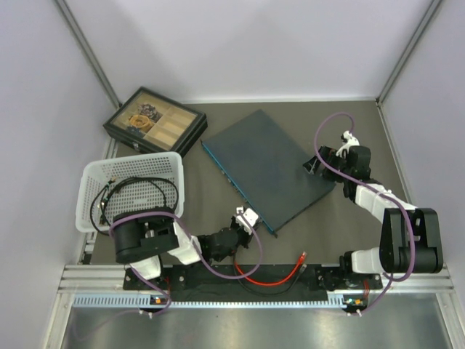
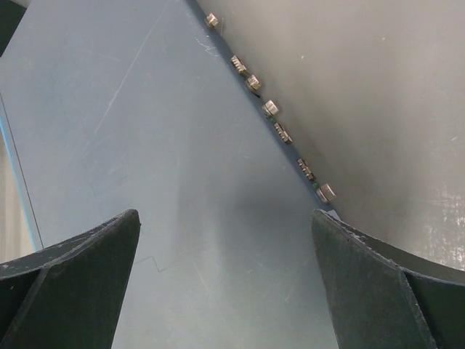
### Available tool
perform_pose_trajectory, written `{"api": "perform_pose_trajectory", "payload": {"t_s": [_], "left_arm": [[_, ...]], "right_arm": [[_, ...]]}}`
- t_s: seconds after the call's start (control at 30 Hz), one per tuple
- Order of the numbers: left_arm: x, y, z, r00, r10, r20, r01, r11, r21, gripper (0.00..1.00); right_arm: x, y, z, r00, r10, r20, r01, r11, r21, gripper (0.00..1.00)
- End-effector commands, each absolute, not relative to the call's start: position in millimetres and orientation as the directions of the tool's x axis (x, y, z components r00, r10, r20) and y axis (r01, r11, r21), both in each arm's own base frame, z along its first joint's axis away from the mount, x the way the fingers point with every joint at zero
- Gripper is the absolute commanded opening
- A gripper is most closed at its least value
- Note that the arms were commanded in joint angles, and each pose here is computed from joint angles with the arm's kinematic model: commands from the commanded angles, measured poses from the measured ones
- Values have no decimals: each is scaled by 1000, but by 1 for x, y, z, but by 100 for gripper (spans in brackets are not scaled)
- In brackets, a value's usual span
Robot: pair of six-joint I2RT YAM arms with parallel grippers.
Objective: Insert the plug into the switch port
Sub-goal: Insert the connector into the switch port.
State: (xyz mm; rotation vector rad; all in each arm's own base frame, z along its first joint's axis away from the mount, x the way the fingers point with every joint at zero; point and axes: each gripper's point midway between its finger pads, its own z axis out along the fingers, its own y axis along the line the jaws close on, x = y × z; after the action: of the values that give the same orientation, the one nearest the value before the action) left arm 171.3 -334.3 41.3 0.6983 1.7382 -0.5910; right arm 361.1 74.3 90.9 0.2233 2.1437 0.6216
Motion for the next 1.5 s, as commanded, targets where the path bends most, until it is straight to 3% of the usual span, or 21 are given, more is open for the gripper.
{"api": "perform_pose_trajectory", "payload": {"t_s": [0.0,0.8,1.47], "left_arm": [[174,-358,71,-186,25,-982,722,681,-119,0],[188,-371,117,-60,-66,-996,723,685,-89,0],[196,-384,114,-86,-91,-992,709,694,-125,0]], "right_arm": [[365,75,95,-614,367,-699,-76,853,516,99],[362,91,87,-679,334,-654,-137,817,560,99],[354,103,75,-741,323,-589,-152,774,615,99]]}}
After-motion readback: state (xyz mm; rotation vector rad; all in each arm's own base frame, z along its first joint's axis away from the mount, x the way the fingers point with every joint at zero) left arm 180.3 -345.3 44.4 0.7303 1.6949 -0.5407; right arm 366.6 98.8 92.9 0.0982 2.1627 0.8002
